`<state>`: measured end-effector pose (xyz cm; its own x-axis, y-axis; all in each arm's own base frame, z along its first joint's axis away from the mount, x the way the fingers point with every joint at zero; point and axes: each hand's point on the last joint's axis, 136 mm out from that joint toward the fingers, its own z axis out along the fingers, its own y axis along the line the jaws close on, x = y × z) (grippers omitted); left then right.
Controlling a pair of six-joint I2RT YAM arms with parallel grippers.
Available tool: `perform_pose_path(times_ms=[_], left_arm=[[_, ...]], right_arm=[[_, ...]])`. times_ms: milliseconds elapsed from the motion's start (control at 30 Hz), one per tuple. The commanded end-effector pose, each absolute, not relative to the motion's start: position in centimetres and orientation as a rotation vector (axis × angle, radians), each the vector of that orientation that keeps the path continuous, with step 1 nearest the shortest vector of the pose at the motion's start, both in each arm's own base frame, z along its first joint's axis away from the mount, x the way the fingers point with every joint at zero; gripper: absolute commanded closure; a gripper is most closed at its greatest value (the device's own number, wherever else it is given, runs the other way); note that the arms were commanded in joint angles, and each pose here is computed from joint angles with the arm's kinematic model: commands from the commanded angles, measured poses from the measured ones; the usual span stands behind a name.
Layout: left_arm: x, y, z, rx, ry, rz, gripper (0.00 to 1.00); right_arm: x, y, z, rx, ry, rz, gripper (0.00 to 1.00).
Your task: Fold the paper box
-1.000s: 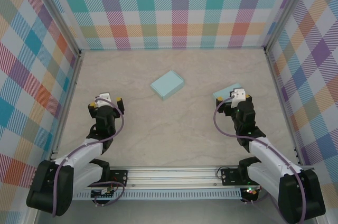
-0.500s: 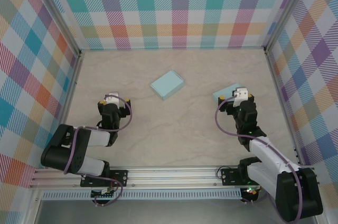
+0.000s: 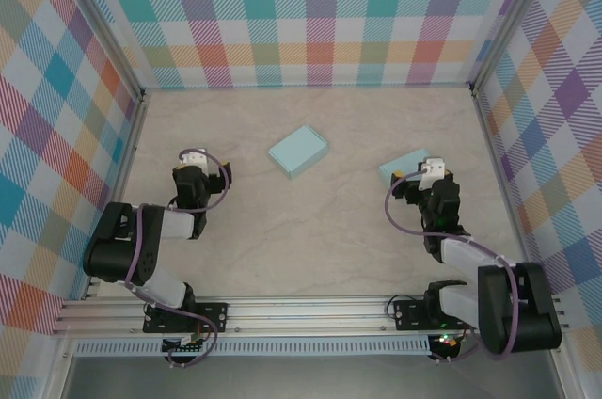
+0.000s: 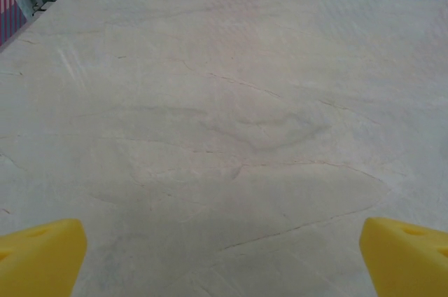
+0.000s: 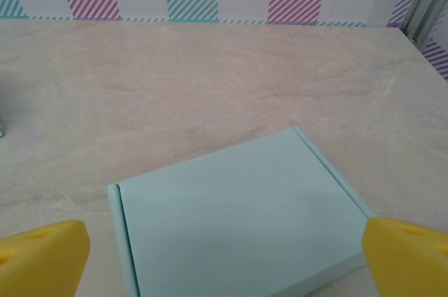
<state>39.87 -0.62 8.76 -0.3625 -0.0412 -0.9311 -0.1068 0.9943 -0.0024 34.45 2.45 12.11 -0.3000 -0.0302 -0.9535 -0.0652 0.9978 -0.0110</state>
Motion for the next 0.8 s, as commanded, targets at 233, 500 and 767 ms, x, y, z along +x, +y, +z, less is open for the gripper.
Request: perform_pose_path(times_ms=[233,500,767], left_arm=[[39.7,-0.7,7.9,-0.12,1.982,0.03,0.0],[39.7,-0.7,7.9,-0.12,1.982,0.028,0.0],[39.7,-0.7,7.9,-0.121,1.982,0.03,0.0]], right_arm=[[37.0,3.6,11.6,-0.125,1.794,0.119,0.0],[38.4,1.8,9.9,-0.023,1.852,0.146,0.0],[39.5,0.8,9.3,0.045,1.928,0.127,0.0]])
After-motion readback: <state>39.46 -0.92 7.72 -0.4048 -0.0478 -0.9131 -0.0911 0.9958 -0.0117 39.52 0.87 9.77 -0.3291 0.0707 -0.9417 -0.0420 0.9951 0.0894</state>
